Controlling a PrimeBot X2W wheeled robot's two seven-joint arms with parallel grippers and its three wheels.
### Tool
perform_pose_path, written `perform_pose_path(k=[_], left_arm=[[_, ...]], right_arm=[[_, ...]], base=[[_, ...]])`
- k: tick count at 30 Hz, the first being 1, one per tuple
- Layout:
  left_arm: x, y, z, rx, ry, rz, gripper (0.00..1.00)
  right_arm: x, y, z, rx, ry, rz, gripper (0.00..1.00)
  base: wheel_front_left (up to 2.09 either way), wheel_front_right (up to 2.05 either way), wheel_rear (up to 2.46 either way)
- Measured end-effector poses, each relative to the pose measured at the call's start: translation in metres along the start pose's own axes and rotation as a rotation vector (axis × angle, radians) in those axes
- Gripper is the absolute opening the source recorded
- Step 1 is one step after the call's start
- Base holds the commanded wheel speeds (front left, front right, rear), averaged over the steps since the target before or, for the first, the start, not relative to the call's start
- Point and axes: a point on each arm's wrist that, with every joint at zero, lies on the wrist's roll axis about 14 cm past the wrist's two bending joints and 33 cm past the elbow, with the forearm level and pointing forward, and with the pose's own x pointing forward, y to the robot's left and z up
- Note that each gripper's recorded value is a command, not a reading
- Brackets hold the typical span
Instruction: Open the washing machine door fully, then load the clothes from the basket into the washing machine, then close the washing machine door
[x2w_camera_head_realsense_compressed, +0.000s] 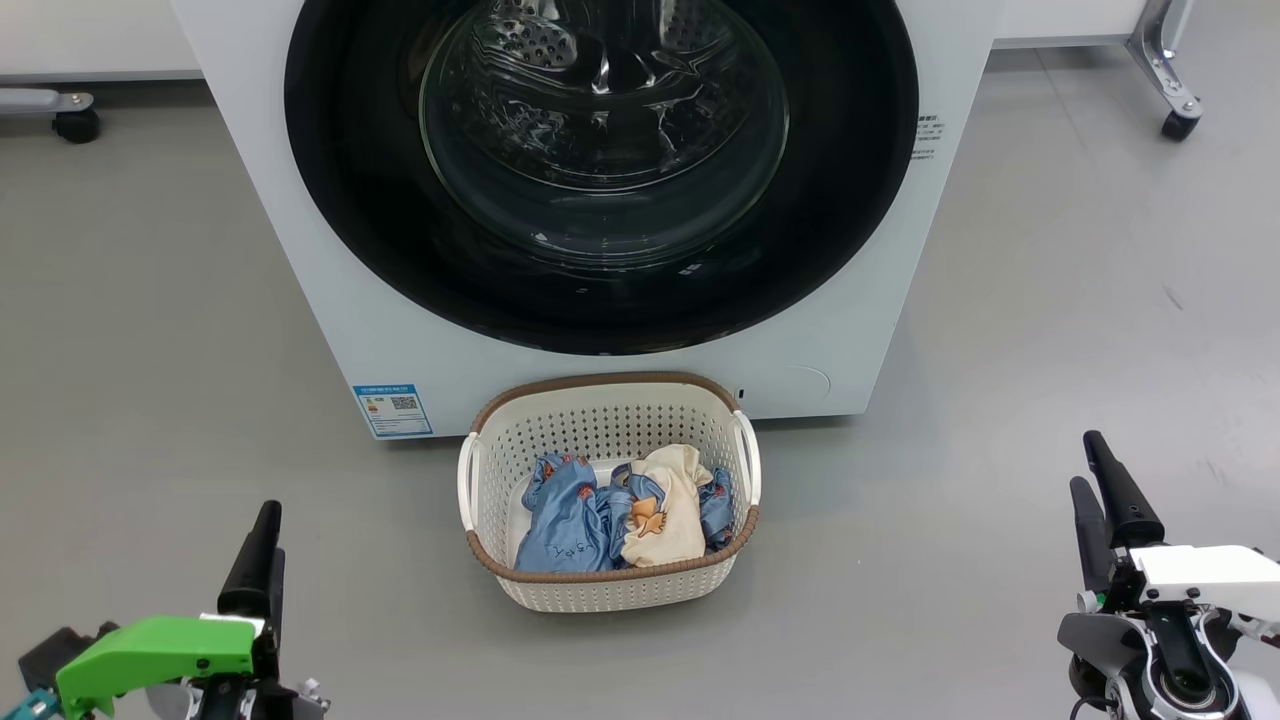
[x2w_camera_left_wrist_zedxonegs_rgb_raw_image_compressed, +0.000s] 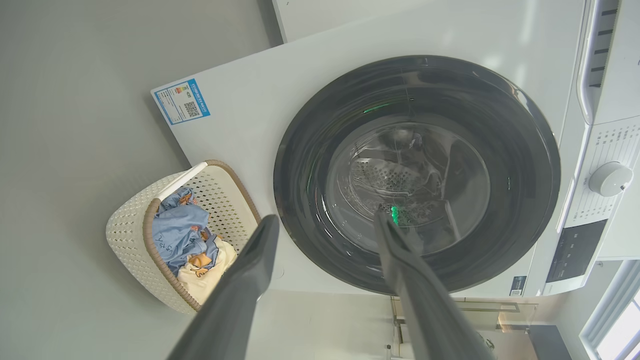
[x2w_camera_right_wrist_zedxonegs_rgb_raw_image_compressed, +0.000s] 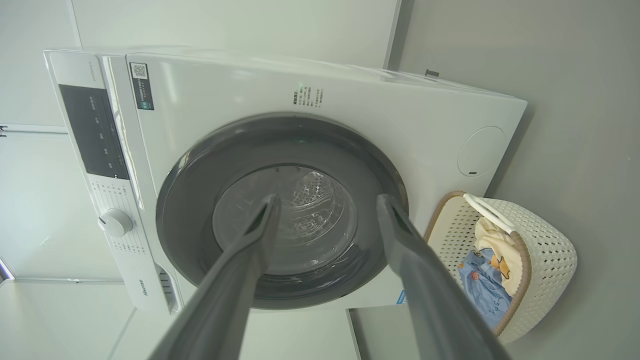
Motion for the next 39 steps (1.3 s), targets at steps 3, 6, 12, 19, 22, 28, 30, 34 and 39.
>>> perform_pose_path(k=[3,6,12,19,22,28,30,34,39], left_arm=[[0.003,-0.006,0.001,0.027,0.001,-0.016,1.00],[0.004,-0.008,0.001,0.083,0.003,-0.020,1.00],[0.007,-0.014,0.000,0.160,0.003,-0.036,1.00],[0.009,-0.018,0.000,0.272,0.003,-0.049,1.00],[0.011,-0.021,0.002,0.315,0.000,-0.058,1.00],[0.014,-0.024,0.002,0.418,0.006,-0.071,1.00],[0.015,-0.025,0.003,0.465,0.008,-0.075,1.00],[0.017,-0.029,0.004,0.550,0.010,-0.088,1.00],[0.018,-0.031,0.003,0.660,0.018,-0.100,1.00]], right_arm=[[0.001,0.002,0.000,-0.047,0.002,0.002,1.00],[0.004,0.006,0.001,-0.101,0.005,0.013,1.00],[0.009,0.014,-0.003,-0.198,0.019,0.033,1.00],[0.015,0.021,-0.006,-0.333,0.024,0.054,1.00],[0.016,0.023,-0.005,-0.398,0.027,0.061,1.00],[0.021,0.029,-0.011,-0.507,0.045,0.086,1.00],[0.023,0.033,-0.011,-0.553,0.044,0.097,1.00],[0.024,0.033,-0.015,-0.630,0.053,0.102,1.00],[0.027,0.035,-0.016,-0.752,0.062,0.112,1.00]], base=[[0.00,0.00,0.00],[0.00,0.00,0.00],[0.00,0.00,0.00],[0.00,0.00,0.00],[0.00,0.00,0.00],[0.00,0.00,0.00],[0.00,0.00,0.00],[0.00,0.00,0.00],[0.00,0.00,0.00]])
